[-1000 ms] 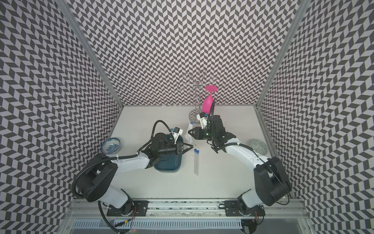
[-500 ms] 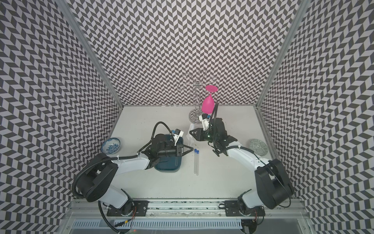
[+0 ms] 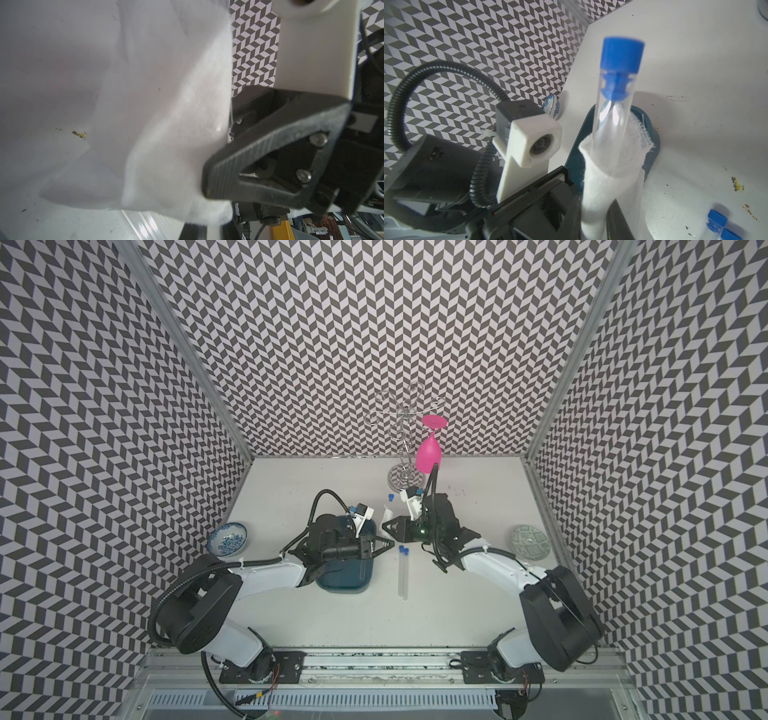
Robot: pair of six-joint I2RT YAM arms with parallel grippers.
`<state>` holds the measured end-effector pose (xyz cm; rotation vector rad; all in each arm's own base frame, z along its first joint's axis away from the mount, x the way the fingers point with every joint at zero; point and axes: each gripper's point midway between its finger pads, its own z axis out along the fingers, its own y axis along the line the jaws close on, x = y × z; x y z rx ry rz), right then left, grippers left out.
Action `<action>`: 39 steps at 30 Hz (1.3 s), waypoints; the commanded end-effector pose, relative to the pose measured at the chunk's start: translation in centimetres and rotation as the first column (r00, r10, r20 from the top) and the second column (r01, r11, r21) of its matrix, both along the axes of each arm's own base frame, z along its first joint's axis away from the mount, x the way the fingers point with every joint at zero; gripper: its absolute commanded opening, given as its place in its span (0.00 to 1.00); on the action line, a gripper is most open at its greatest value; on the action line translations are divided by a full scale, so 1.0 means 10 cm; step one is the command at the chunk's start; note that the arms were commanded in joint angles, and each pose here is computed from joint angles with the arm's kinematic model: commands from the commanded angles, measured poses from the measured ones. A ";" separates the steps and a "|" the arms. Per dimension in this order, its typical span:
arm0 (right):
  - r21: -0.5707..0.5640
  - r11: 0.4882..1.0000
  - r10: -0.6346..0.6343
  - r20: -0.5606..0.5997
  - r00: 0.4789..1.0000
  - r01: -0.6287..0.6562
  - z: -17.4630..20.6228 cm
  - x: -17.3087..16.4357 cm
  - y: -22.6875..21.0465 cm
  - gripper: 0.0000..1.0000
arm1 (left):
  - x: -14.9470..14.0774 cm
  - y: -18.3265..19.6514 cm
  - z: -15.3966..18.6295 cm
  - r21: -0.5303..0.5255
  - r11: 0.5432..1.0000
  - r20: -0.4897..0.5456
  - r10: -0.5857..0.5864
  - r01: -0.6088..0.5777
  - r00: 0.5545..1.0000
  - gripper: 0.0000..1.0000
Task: Wipe the exteriors of test tubes
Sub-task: Wipe the dirt from the test tube.
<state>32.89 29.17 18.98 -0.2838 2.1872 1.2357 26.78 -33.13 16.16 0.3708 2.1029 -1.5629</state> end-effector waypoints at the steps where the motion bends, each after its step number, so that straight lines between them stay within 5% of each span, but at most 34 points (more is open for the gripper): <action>1: 0.025 1.000 -0.009 0.124 0.992 0.006 0.33 0.36 0.01 0.21 | -0.16 -0.09 0.24 -0.051 0.995 0.067 -0.083 0.087 0.994 0.14; 9: 0.044 0.999 0.016 0.131 0.991 -0.022 0.41 0.44 0.04 0.21 | -0.15 -0.08 0.28 -0.050 0.996 0.076 -0.076 0.080 0.994 0.14; 22: 0.034 0.996 0.077 -0.006 0.997 -0.077 -0.19 -0.38 0.15 0.22 | -0.10 -0.09 0.22 -0.048 0.996 0.066 -0.070 0.073 0.995 0.14; 34: 0.011 0.999 0.043 0.086 0.995 -0.044 0.22 0.49 0.20 0.22 | -0.12 -0.07 0.23 -0.045 0.997 0.068 -0.066 0.070 0.995 0.14; 39: 0.013 0.999 0.048 0.094 0.994 -0.050 0.28 0.51 0.23 0.21 | -0.13 -0.06 0.23 -0.046 0.997 0.067 -0.061 0.064 0.996 0.14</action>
